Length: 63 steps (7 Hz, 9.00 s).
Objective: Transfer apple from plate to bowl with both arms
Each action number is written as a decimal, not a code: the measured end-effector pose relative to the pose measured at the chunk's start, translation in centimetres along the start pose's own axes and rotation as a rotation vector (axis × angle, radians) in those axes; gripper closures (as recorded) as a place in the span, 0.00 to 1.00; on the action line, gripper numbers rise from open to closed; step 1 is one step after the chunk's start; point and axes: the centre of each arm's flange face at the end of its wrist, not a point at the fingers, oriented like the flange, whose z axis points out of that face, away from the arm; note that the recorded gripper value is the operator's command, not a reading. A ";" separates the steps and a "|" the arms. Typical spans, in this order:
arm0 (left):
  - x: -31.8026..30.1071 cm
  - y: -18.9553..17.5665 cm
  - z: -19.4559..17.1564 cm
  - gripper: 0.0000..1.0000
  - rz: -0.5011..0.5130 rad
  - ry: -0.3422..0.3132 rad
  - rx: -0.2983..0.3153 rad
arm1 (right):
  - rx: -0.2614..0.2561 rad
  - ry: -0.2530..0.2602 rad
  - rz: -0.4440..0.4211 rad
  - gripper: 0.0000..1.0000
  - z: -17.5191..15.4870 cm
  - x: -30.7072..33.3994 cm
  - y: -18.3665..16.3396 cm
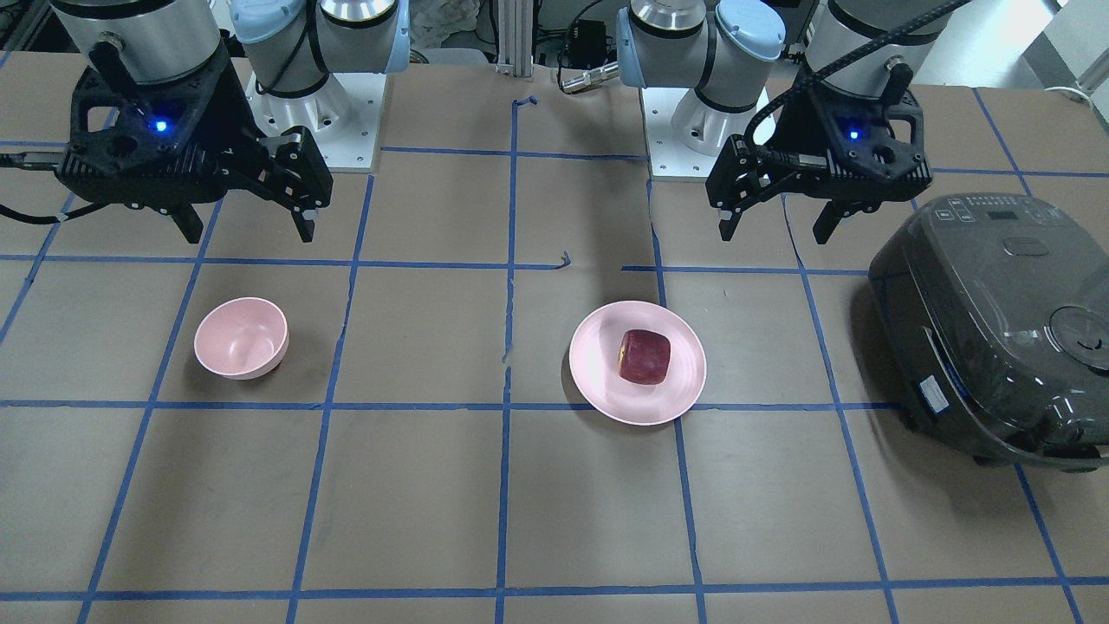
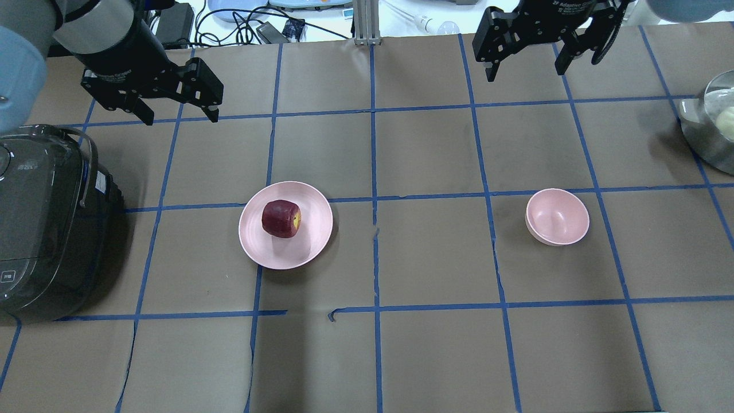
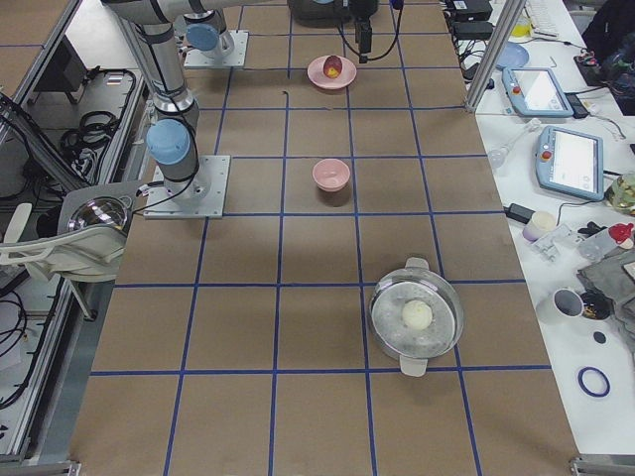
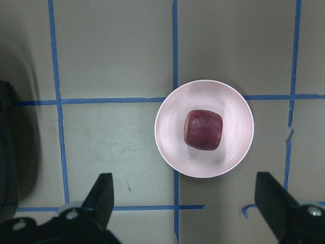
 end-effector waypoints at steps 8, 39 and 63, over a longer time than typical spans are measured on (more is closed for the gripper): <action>-0.1 -0.8 1.1 0.00 -0.003 -0.003 -0.015 | -0.008 0.006 0.003 0.00 0.1 0.5 0.2; 5.5 -0.2 28.0 0.81 -0.028 0.066 -0.071 | -0.180 -0.121 0.047 0.01 31.8 -2.1 6.7; 14.0 2.9 18.3 0.00 -0.090 0.082 0.024 | -0.016 0.005 0.062 0.00 -0.3 -0.7 1.5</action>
